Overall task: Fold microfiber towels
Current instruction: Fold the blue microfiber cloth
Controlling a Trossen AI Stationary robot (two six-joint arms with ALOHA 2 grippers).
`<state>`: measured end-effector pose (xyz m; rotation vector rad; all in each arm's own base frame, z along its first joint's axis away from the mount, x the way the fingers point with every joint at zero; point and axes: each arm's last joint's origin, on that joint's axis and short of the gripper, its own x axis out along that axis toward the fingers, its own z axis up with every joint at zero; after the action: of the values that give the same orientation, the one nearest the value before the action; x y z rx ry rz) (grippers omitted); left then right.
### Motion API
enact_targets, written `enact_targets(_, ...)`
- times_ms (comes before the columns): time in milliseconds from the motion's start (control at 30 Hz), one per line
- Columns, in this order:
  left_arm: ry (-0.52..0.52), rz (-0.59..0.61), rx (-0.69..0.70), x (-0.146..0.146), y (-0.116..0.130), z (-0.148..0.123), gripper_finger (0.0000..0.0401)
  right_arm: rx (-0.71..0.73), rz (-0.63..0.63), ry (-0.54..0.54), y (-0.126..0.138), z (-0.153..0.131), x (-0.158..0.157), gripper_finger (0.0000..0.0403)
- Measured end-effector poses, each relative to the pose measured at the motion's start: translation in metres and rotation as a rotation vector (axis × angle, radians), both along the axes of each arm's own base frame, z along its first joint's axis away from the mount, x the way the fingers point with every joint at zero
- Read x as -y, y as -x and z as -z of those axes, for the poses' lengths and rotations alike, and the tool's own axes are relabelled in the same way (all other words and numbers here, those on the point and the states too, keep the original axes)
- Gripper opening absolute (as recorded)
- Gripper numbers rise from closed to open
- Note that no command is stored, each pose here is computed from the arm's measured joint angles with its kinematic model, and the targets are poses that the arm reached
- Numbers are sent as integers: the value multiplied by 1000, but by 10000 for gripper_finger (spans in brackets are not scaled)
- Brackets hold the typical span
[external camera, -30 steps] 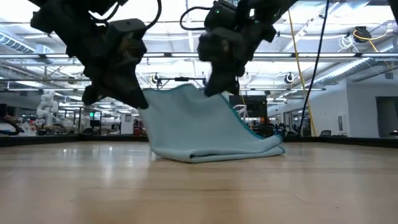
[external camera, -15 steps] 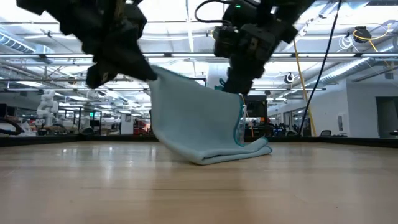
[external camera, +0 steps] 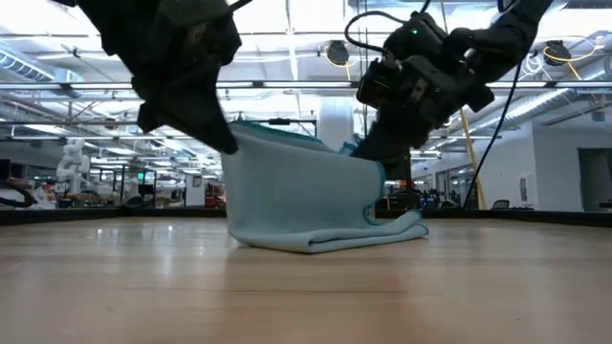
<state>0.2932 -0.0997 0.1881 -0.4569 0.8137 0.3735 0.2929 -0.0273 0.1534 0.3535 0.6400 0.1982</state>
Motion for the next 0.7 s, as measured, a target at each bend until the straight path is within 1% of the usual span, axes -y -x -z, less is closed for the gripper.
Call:
enact_targets(100,-32,-48,-23,-3,6,-1,3,40,41,46,-3,0,3,4)
enact_targets(200,-21,-68,-15,-5,6,-3,7,107,8,123,-6,-2,5,4)
enact_targets(300,-3,-78,10,-5,4,-5,10,129,-24,175,-8,1,5,4)
enact_targets(433,1,-77,3,-2,6,-4,4,92,-25,165,-7,5,6,4)
enact_targets(567,15,-65,19,5,7,-5,10,93,-29,152,-6,5,6,4)
enact_targets(700,39,-35,69,15,6,-8,9,107,-90,95,-6,3,3,4)
